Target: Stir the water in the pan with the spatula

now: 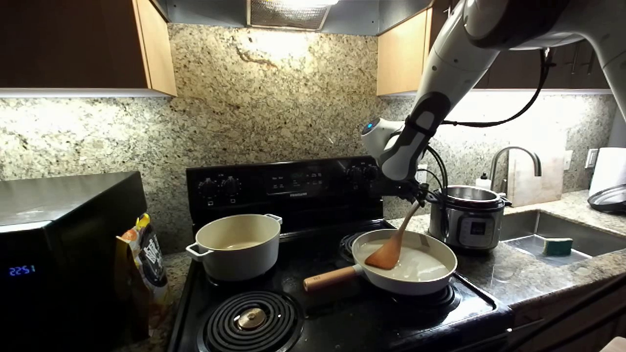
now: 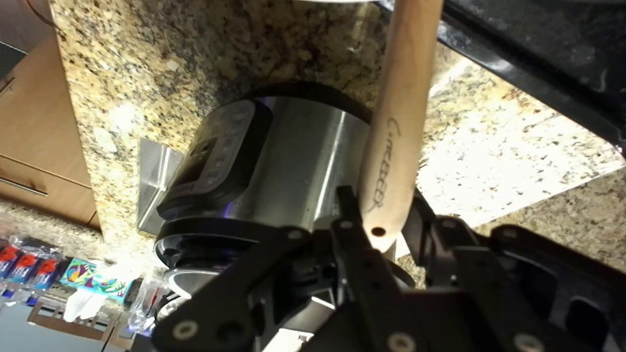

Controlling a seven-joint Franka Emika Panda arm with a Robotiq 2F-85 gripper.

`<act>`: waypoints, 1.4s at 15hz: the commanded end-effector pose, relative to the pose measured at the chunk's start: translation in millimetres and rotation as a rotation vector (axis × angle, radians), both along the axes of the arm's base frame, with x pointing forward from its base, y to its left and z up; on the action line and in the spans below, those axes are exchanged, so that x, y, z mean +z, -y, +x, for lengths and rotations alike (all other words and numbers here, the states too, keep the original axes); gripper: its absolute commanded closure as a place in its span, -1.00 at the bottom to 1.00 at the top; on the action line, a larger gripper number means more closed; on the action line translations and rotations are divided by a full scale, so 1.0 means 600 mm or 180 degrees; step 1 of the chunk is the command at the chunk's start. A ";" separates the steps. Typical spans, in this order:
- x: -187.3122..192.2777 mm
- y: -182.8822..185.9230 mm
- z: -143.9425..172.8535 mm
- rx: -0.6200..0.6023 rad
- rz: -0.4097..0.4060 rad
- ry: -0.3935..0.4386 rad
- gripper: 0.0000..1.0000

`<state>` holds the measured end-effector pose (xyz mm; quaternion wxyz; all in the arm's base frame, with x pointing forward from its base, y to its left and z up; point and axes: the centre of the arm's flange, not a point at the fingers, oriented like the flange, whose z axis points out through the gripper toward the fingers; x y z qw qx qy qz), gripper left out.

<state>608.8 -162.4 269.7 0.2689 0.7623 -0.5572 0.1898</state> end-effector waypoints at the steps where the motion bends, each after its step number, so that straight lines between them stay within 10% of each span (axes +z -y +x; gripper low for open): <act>1: -0.022 0.018 -0.036 0.0017 0.0061 -0.0054 0.85; 21: -0.051 0.185 -0.129 -0.0694 0.0233 -0.0089 0.85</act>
